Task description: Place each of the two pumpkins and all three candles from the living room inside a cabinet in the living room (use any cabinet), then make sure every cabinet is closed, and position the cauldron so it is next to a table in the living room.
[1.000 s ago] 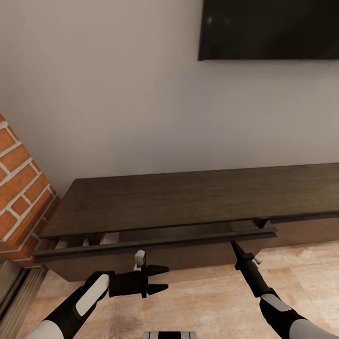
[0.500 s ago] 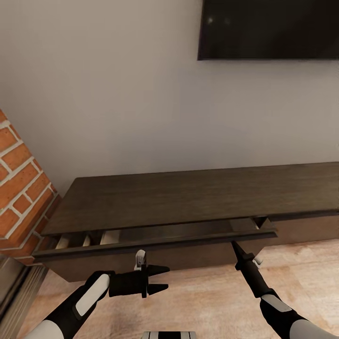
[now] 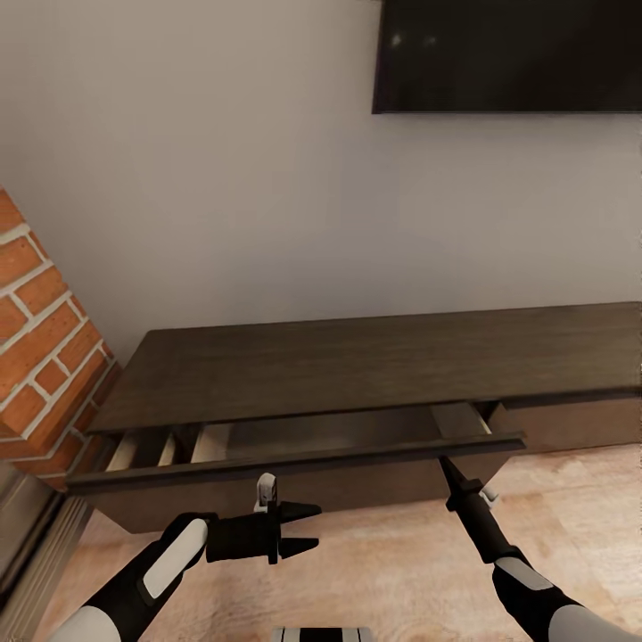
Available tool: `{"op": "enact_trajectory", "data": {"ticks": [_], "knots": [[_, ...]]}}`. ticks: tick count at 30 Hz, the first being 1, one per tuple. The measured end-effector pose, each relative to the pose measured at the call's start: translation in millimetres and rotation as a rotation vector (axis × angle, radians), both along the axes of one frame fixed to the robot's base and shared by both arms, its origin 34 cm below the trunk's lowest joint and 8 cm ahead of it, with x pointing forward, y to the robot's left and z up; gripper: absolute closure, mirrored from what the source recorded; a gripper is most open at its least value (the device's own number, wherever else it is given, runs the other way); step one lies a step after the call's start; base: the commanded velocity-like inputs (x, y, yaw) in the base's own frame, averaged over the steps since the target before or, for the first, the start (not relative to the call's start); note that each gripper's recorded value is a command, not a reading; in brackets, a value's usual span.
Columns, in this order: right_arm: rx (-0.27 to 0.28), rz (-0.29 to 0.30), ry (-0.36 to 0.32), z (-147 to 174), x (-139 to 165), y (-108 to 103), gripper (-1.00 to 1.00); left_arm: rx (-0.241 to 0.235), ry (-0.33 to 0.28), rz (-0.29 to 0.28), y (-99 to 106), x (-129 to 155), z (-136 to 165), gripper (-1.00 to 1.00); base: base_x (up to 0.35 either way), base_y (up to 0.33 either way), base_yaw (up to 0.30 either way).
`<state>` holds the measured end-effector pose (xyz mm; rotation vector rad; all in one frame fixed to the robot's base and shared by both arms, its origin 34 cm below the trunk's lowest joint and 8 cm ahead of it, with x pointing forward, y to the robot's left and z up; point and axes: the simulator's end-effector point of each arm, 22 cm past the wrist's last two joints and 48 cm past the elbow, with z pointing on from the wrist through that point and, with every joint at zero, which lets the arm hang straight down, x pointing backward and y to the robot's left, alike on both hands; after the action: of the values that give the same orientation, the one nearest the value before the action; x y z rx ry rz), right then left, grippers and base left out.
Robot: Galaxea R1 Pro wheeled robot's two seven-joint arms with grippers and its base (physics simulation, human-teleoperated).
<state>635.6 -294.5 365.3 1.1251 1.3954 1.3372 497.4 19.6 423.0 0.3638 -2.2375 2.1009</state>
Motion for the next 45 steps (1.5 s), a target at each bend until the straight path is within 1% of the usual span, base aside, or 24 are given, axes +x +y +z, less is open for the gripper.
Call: {"op": "enact_trajectory", "data": {"ticks": [31,45], "knots": [[0.000,-0.025,-0.007,-0.1,-2.6,-9.5,1.00,-0.001,-0.002,-0.001,-0.9,-0.1,0.6,-1.00,-0.140,0.000,0.000],[0.001,-0.031,-0.006,-0.1,-2.4,-11.2,1.00,-0.001,-0.004,-0.001,-0.5,0.3,1.2,-1.00,-0.064,0.000,0.000]]}}
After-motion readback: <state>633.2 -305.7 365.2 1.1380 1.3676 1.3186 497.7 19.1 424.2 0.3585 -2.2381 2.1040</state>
